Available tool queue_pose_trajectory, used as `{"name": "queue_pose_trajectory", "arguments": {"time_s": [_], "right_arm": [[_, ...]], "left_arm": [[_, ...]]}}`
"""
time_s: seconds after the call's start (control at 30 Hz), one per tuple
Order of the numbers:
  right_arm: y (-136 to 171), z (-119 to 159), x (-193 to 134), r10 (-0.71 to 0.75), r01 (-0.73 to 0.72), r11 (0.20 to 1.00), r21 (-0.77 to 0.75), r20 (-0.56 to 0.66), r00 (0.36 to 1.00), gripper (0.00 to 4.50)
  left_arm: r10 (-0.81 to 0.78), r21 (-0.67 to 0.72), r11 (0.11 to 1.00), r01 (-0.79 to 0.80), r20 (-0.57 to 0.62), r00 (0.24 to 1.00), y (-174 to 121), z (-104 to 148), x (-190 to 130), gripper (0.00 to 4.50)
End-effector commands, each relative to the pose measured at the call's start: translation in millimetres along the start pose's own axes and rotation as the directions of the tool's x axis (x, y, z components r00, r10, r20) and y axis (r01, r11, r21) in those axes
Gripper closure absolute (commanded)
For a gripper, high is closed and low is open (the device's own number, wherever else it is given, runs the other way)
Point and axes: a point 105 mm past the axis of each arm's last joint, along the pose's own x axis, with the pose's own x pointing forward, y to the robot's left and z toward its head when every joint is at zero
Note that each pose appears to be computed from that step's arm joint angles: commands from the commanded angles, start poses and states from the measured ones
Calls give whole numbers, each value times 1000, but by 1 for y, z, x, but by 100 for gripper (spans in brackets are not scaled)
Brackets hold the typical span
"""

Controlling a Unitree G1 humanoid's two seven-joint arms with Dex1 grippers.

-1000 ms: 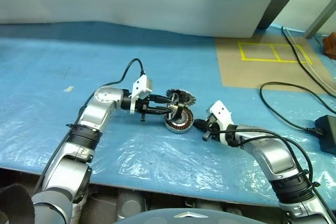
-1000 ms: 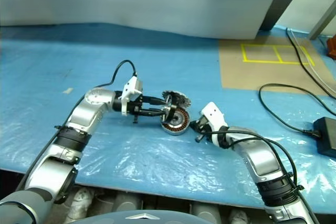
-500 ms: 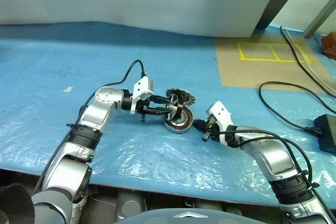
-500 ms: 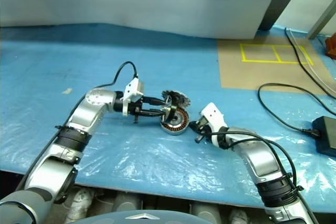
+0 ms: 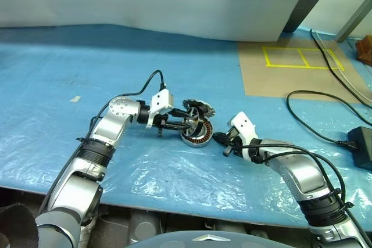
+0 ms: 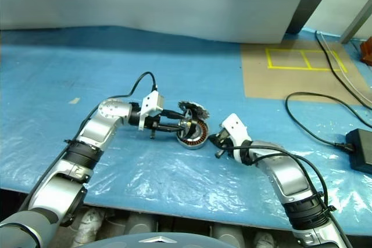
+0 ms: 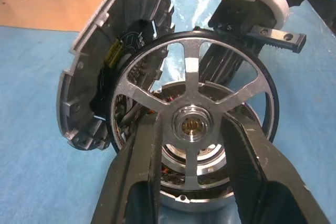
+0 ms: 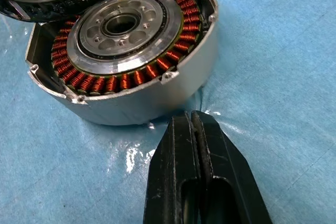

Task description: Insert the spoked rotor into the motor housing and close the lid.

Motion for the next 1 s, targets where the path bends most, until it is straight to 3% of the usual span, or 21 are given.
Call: {"name": "queue_pose_trajectory", "arguments": {"time_s": [0.03,0.07,0.1,0.33,0.7,0.8,1.0], "right_arm": [[8,-20,3,26,-23,999,42,-75,997,450],[9,-20,3,27,-23,999,42,-75,997,450],[9,-20,3,27,-24,999,42,-75,997,450],[8,-23,3,28,-24,999,46,-80,996,450],[11,-11,3,40,-37,998,57,-49,998,450],[12,18,-4,64,-68,994,86,47,997,450],[18,67,-29,173,-174,985,-13,163,971,450]], "left_arm": [[-26,19,999,27,-60,998,-4,-5,-3,314],[-22,21,999,24,-61,998,-3,-5,-3,314],[-19,18,1000,20,-61,998,-2,-4,-3,244],[-7,44,999,10,-64,998,-2,0,-2,20],[-45,-37,998,48,84,995,-10,29,-21,20],[-41,-45,998,43,54,998,-11,22,-30,20],[81,-81,994,-74,92,992,3,30,-45,20]]}}
